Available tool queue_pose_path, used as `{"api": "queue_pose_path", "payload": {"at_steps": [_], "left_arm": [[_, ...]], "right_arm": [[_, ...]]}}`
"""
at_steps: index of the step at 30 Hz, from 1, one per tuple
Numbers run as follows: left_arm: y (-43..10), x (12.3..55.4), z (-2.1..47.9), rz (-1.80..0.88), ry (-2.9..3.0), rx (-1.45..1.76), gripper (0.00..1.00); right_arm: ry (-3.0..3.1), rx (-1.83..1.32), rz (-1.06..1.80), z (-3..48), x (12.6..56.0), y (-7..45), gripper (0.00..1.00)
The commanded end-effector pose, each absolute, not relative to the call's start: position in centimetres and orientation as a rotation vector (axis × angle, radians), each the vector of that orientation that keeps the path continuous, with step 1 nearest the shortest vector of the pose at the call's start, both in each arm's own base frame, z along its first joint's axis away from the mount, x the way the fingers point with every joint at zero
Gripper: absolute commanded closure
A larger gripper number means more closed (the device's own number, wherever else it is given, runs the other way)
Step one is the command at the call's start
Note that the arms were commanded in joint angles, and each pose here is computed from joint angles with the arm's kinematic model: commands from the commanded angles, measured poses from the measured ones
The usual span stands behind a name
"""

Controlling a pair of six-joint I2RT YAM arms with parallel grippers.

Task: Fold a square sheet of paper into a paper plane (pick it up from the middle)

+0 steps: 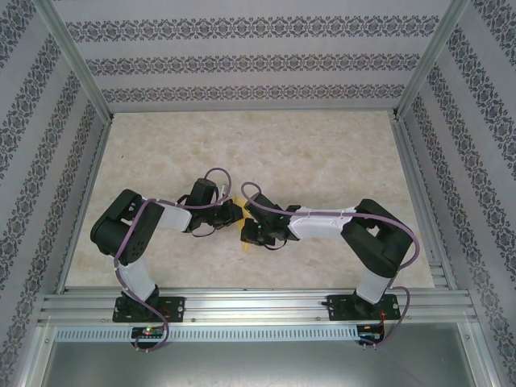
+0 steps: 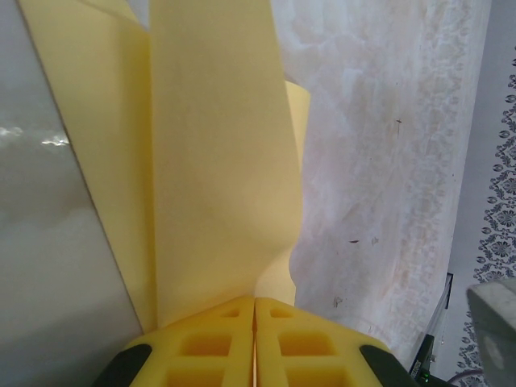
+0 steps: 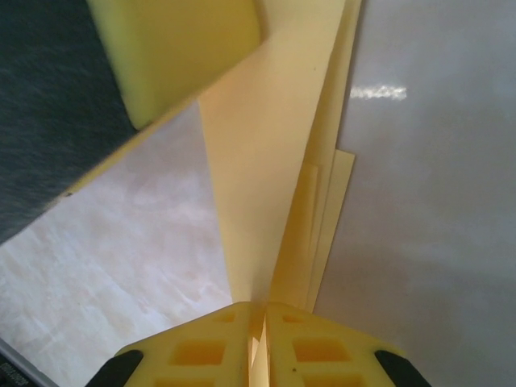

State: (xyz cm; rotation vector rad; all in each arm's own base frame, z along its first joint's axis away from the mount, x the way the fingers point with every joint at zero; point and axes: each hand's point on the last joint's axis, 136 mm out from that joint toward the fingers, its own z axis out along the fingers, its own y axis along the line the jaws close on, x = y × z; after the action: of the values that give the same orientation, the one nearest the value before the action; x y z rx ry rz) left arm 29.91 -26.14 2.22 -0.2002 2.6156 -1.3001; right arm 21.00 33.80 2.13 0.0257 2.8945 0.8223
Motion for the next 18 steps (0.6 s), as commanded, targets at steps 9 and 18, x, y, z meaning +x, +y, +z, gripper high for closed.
{"api": "queue_pose_path", "payload": {"at_steps": [9,18], "left_arm": [[-25.2,28.2,-0.7,-1.215,2.737,-0.242,0.91],[-25.2,28.1,-1.0,-1.206,2.755,-0.246,0.92]], "right_arm": [[3.036,0.026,0.544,-1.5,18.1,30.7,0.92],[2.840,0.007,0.651,3.6,20.4,31.6,0.87]]}}
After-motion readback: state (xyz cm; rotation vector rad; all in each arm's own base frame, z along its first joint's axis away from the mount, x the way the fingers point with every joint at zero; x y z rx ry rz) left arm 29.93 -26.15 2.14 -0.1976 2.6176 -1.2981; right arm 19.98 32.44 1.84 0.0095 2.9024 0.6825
